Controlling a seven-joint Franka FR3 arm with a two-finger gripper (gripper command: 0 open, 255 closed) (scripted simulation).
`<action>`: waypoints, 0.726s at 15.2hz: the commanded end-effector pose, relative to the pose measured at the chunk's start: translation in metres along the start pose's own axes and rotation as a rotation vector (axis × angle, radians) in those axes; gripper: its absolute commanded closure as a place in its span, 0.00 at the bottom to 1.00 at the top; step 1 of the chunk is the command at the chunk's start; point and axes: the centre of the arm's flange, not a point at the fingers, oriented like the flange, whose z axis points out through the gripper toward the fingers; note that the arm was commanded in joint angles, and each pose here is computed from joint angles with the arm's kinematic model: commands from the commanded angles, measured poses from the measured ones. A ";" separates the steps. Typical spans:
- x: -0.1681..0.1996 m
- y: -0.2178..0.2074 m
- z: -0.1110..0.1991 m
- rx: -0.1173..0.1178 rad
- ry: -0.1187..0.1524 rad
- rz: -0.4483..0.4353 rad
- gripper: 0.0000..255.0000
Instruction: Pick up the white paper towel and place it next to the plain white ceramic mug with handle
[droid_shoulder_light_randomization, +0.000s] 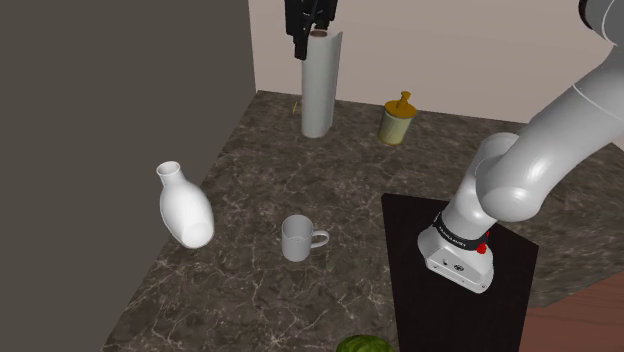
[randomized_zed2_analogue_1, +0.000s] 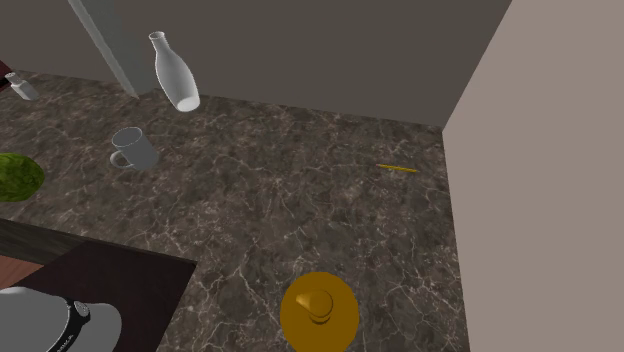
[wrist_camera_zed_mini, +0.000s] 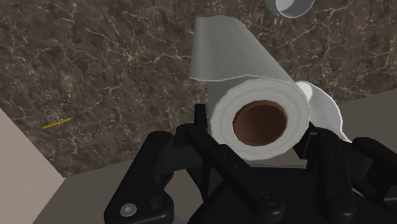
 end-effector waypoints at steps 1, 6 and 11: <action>-0.003 -0.027 -0.001 0.000 0.000 0.001 1.00; -0.011 -0.085 -0.005 0.000 0.000 0.001 1.00; -0.013 -0.087 0.022 0.000 0.000 0.001 1.00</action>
